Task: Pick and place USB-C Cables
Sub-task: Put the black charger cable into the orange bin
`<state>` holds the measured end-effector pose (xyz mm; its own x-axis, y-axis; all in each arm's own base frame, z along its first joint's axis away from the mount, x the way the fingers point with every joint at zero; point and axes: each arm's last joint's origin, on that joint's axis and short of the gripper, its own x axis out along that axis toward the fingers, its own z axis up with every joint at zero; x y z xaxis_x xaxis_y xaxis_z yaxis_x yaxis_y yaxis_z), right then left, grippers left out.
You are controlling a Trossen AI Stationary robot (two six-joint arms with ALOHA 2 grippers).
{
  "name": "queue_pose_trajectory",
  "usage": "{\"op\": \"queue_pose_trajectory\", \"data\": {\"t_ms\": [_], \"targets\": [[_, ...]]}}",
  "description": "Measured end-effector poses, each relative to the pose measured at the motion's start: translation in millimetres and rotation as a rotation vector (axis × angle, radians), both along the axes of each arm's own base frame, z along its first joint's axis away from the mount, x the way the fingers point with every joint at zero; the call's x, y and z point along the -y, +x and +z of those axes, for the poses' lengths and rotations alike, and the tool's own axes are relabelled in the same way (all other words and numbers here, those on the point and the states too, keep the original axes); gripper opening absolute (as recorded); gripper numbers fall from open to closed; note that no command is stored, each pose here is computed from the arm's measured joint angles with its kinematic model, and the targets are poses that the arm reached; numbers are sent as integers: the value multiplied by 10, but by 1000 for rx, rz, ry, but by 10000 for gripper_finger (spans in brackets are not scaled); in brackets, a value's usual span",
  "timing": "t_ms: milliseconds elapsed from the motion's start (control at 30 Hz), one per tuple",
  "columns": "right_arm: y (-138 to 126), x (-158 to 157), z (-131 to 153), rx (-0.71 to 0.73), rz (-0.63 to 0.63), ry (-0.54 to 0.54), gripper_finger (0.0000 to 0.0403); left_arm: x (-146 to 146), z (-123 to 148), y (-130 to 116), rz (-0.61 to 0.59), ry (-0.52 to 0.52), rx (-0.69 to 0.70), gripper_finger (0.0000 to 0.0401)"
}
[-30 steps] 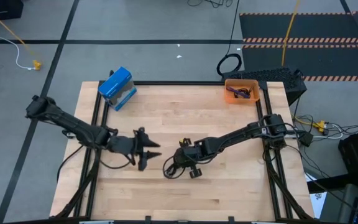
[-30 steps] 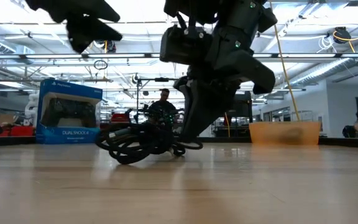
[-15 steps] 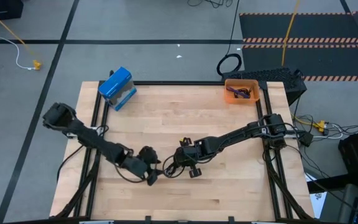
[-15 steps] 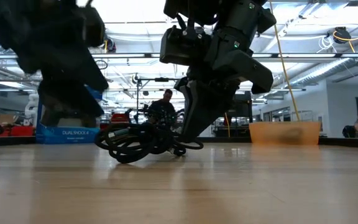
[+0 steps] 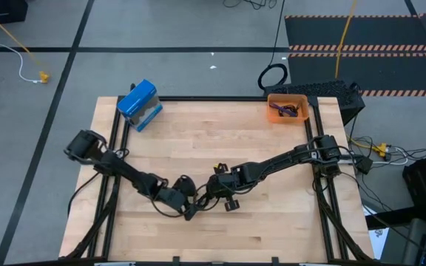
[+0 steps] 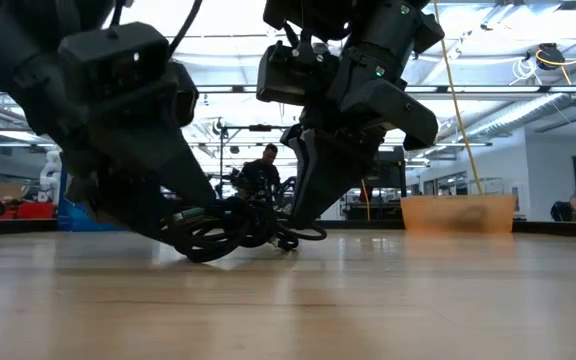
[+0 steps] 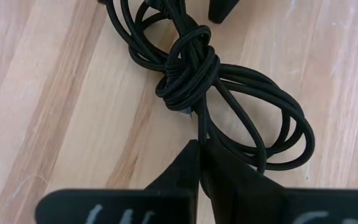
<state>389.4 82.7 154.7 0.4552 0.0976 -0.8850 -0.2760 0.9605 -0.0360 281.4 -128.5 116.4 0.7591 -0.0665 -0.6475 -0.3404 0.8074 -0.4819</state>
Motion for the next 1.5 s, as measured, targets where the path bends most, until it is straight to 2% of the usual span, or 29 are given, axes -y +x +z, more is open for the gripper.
{"op": "queue_pose_trajectory", "data": {"t_ms": [200, 367, 767, 933, 1067, 1267, 1400, 1500], "targets": [[0, 0, 0, 0, -6, 3, 8, -28, -45, 23, 1, 4, -8, 302], [1, 0, 0, 0, -7, 4, 8, -32, -12, 59, -24, 17, 39, 258], [-2, -8, 0, -3, -22, 13, 9, -80, -4, 91, -85, 44, 47, 105], [-5, -22, 1, -4, -31, 20, 23, -106, 7, 96, -111, 63, 46, 54], [-32, -64, 95, 18, -30, 22, 50, -140, 116, 90, -158, 80, 69, 39], [-143, -112, 458, 116, -101, -26, 108, -280, 402, 20, -197, 172, 95, 47], [-268, -148, 722, 171, -156, -30, 143, -377, 614, -49, -243, 284, 134, 47], [-367, -188, 916, 223, -186, -22, 162, -420, 761, -104, -292, 414, 175, 48]]}}
